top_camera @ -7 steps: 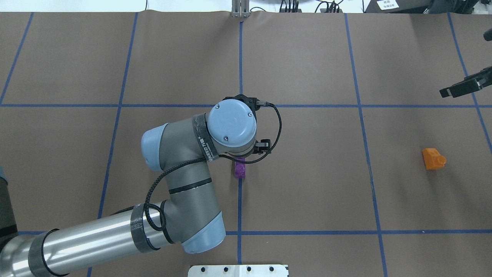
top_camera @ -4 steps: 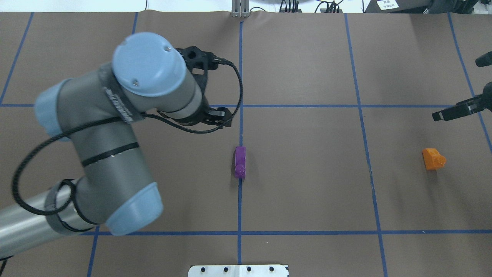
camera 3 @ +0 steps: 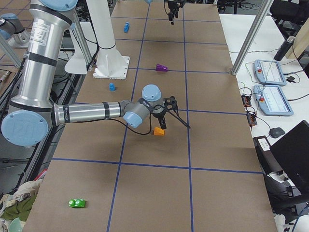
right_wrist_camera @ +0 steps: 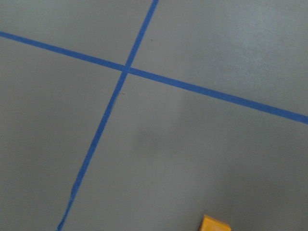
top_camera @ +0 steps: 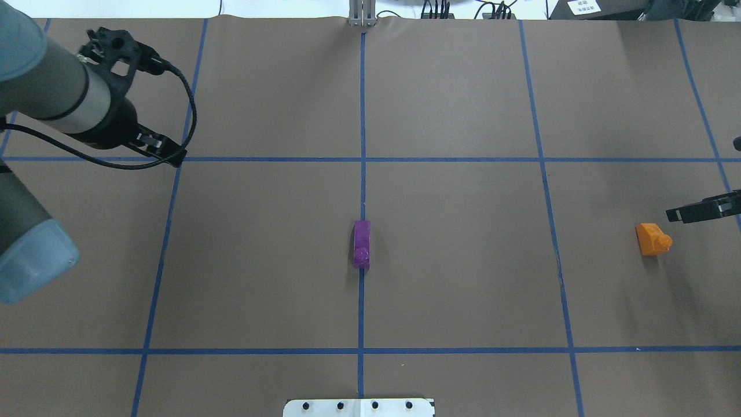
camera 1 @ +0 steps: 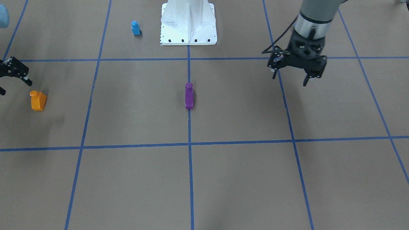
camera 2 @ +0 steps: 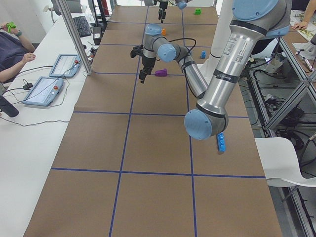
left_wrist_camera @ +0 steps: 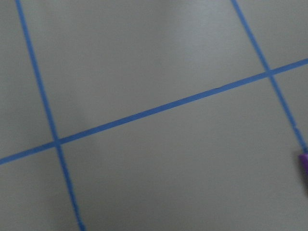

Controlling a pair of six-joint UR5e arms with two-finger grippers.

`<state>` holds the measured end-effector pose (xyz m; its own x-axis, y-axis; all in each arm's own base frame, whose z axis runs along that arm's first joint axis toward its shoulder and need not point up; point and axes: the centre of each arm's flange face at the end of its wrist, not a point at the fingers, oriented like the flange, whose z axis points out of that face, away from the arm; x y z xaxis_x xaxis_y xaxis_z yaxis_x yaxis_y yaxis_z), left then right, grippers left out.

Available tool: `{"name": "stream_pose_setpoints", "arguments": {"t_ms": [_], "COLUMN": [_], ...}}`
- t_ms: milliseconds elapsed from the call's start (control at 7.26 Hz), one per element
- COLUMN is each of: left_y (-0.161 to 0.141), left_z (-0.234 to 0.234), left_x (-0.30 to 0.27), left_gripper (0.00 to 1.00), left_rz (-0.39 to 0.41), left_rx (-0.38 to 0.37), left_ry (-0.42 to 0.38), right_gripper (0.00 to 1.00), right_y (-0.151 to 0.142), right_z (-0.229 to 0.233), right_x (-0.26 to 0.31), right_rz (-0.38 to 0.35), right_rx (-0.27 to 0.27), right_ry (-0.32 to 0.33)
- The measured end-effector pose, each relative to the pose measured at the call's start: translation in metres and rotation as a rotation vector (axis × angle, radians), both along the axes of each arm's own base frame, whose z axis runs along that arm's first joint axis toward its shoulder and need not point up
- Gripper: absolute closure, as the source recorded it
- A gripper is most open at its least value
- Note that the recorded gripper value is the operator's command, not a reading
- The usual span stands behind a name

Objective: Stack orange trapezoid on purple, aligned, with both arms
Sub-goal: 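Open the left gripper and withdraw it while the right gripper approaches the orange block, then grasp the orange trapezoid block with the right gripper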

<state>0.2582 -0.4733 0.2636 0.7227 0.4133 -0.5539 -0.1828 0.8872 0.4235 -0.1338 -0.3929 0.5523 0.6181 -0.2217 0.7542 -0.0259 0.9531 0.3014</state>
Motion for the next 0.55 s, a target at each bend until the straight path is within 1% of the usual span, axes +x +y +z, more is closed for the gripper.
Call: {"name": "stream_pose_setpoints", "arguments": {"t_ms": [138, 276, 413, 551], "left_y": [-0.008, -0.012, -0.011, -0.004], "left_z": [0.021, 0.043, 0.068, 0.098], "left_x": [-0.033, -0.063, -0.085, -0.1], "left_gripper": [0.01, 0.01, 0.0, 0.0], "left_rz": [0.047, 0.083, 0.099, 0.102], "left_rx": [0.022, 0.034, 0.033, 0.027], "left_ry": [-0.017, -0.027, -0.039, -0.047], "right_gripper": [0.06, 0.07, 0.07, 0.07], "right_y": [0.004, 0.006, 0.009, 0.013], "right_z": [0.006, 0.011, 0.016, 0.02], "right_x": [-0.003, -0.012, -0.026, -0.042], "right_rz": [0.049, 0.09, 0.129, 0.161], "right_rx": [-0.05, -0.082, -0.109, -0.124], "right_ry": [0.013, 0.036, 0.06, 0.088]}}
